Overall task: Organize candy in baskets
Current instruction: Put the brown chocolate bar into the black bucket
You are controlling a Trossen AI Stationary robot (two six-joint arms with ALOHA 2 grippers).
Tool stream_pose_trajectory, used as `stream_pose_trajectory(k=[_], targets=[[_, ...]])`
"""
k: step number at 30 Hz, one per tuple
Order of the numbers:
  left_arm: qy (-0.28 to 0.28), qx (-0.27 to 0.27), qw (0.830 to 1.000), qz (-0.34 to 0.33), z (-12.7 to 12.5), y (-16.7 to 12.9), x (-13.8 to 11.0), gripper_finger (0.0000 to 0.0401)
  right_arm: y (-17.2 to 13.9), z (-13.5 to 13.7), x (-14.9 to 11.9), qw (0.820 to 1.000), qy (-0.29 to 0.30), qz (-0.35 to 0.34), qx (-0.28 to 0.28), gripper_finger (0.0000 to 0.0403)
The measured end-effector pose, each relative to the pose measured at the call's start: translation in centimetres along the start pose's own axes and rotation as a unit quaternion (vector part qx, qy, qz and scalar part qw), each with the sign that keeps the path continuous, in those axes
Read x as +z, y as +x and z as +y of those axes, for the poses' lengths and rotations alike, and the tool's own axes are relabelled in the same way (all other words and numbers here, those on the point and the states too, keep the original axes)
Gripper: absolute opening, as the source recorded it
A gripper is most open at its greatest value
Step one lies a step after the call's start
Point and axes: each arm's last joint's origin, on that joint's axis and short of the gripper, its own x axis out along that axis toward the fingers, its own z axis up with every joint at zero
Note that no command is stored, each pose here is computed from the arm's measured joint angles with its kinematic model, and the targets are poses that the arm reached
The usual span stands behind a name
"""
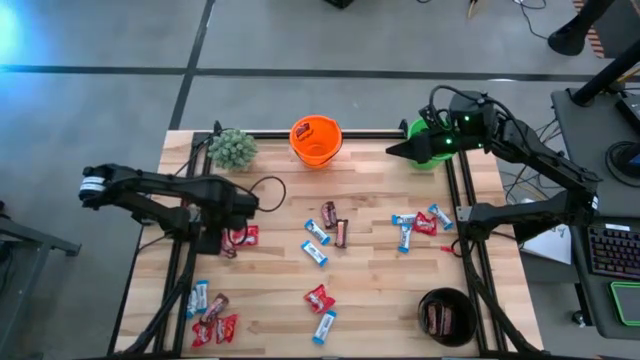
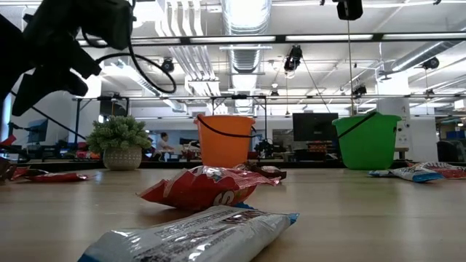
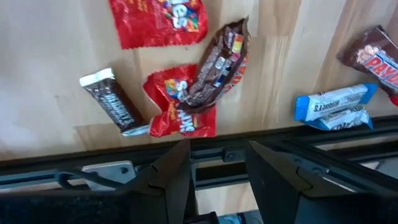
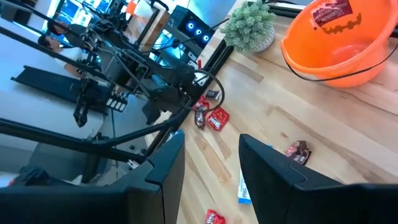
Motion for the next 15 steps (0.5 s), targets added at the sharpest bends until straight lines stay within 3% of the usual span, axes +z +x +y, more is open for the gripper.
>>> stream_pose_trajectory(k=[15], targets=[[-0.006, -0.138, 0.990, 0.006, -0.7, 0.5, 1.4, 0.0138, 0.0, 0.0, 0.0, 1.000, -0.002, 0.000, 0.000, 0.0141]])
